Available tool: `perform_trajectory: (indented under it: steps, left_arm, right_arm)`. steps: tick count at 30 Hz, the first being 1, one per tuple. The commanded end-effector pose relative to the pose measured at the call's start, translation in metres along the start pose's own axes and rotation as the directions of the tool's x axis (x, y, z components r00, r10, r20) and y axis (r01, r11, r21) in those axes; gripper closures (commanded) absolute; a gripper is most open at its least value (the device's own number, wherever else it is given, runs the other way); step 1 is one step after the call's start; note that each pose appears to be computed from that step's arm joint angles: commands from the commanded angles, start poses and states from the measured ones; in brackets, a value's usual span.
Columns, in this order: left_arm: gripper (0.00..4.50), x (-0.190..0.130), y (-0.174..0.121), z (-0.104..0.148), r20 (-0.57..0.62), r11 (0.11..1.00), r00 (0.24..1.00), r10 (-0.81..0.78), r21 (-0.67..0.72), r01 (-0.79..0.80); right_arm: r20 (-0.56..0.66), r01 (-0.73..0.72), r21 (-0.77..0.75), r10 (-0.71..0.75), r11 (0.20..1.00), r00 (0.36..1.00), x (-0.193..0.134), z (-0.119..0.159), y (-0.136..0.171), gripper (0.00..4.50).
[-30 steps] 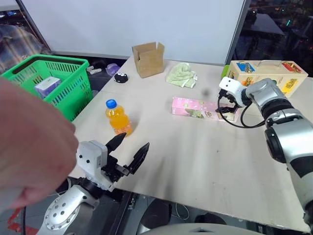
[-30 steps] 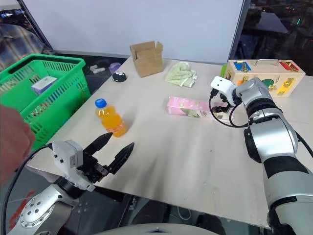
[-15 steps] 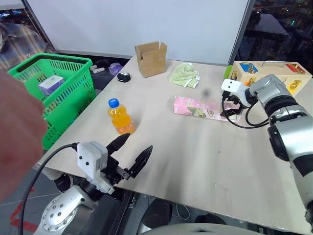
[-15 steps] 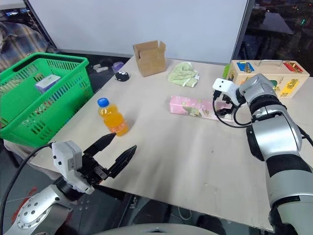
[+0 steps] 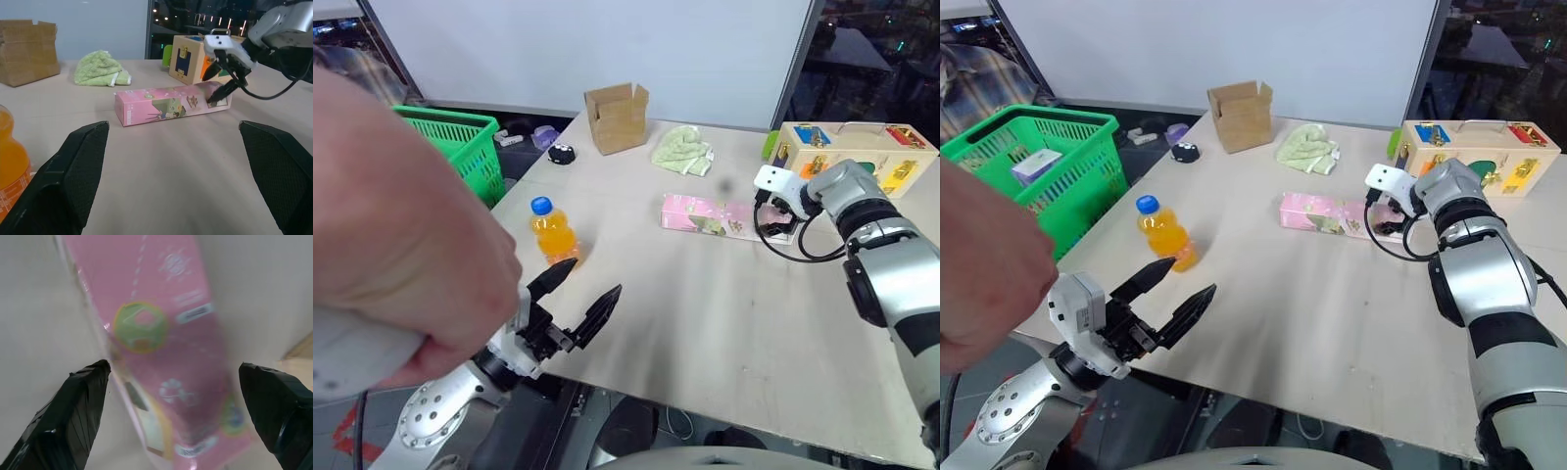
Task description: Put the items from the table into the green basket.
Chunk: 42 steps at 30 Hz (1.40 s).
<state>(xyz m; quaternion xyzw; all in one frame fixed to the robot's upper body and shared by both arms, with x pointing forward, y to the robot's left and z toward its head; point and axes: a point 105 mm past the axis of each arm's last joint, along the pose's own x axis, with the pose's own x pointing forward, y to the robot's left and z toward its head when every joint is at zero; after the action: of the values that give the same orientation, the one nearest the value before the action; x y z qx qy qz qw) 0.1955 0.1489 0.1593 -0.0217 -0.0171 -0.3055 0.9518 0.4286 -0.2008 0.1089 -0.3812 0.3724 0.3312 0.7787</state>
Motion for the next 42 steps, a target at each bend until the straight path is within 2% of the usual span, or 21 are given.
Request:
perform_trajectory:
  steps: [1, 2, 5, 10, 16, 18, 31, 42]
  left_arm:
    - [0.07, -0.001, 0.001, 0.007, 0.02, 1.0, 1.0, 0.005, 0.026, -0.006]
    - [0.07, -0.001, 0.001, 0.008, 0.02, 1.0, 1.0, 0.006, 0.026, -0.006]
    - [0.0, -0.001, -0.001, 0.008, 0.022, 1.0, 1.0, 0.004, 0.028, -0.005]
    - [0.0, -0.001, -0.004, 0.006, 0.007, 0.999, 1.0, -0.022, 0.028, 0.021]
    - [0.0, 0.004, 0.0, 0.004, 0.013, 0.999, 0.999, -0.033, 0.022, 0.033]
    - [0.0, 0.007, 0.003, 0.001, 0.013, 0.999, 0.999, -0.035, 0.017, 0.035]
    - [0.0, 0.024, 0.014, -0.001, 0.025, 0.996, 0.996, -0.087, 0.026, 0.086]
    - [0.0, 0.033, 0.018, 0.0, 0.029, 0.993, 0.993, -0.114, 0.017, 0.114]
  right_arm:
    - [-0.012, -0.001, -0.004, 0.001, 1.0, 1.0, 0.0, 0.001, 0.0, 0.0]
    - [-0.013, -0.004, -0.001, 0.004, 1.0, 1.0, 0.001, 0.002, 0.001, 0.0]
    - [-0.009, -0.026, 0.0, 0.026, 1.0, 1.0, 0.002, 0.003, 0.004, 0.71]
    - [0.009, -0.03, -0.002, 0.03, 1.0, 1.0, 0.001, 0.007, 0.004, 2.93]
    - [0.07, -0.029, 0.024, 0.028, 0.999, 0.997, -0.004, 0.013, 0.001, 4.25]
    - [0.124, -0.046, 0.054, 0.039, 0.997, 0.992, -0.008, 0.02, 0.0, 4.44]
    - [0.33, -0.203, 0.153, 0.143, 0.967, 0.933, -0.017, 0.037, 0.009, 4.44]
    - [0.437, -0.261, 0.125, 0.182, 0.957, 0.881, -0.031, 0.05, 0.008, 4.44]
